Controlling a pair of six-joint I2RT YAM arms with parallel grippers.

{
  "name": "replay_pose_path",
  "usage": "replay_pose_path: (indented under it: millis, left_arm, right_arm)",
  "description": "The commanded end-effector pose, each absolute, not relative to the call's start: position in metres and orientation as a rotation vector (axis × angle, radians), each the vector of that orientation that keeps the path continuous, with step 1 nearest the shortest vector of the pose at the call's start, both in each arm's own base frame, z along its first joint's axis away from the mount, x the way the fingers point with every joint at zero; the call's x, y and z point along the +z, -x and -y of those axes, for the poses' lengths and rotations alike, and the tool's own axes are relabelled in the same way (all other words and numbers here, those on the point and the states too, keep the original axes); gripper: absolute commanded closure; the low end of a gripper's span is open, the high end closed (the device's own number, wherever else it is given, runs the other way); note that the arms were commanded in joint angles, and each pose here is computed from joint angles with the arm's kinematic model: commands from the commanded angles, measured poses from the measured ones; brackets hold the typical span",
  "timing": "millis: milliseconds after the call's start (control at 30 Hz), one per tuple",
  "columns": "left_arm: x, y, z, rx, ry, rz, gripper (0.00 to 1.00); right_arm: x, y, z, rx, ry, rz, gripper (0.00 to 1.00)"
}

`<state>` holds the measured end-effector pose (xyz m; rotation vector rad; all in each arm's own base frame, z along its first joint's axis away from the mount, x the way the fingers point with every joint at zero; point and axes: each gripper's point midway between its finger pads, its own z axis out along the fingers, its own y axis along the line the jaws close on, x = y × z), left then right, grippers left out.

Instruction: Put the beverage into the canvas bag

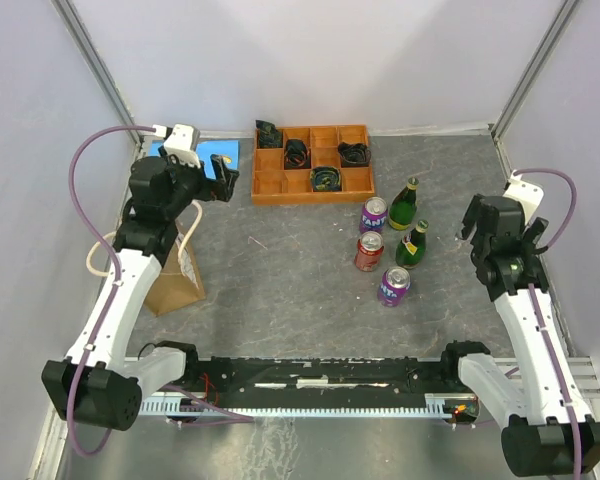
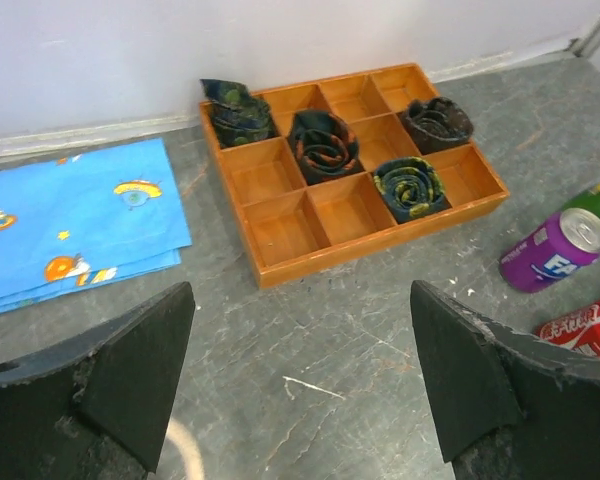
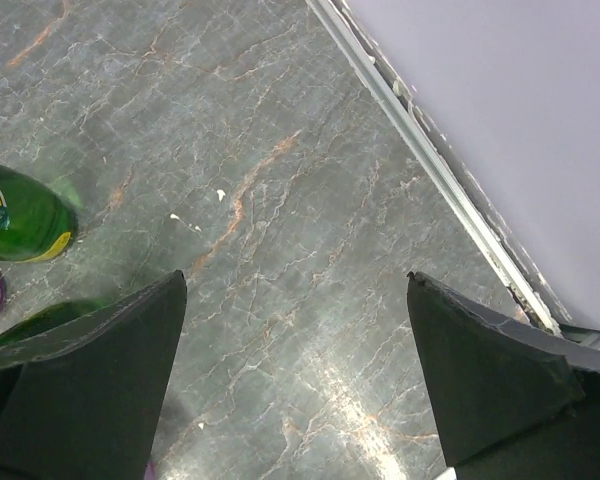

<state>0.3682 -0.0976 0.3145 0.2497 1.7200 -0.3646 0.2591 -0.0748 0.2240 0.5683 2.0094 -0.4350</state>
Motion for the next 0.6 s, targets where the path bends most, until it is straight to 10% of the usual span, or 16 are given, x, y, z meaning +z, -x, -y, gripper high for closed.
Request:
replay_pose_path:
  millis: [0, 567]
  left_arm:
    - [0.355, -0.362, 0.064, -0.173, -0.159, -1.749, 0.07]
    - [0.302, -0.270, -0.056, 0.255, 0.229, -2.093, 0.09]
  right_arm:
    - [0.234, -0.249, 0.078, -0.433, -0.577, -1.972, 0.01]
    - [0.253, -0.228, 0.017, -0.121, -0.164, -2.208, 0.01]
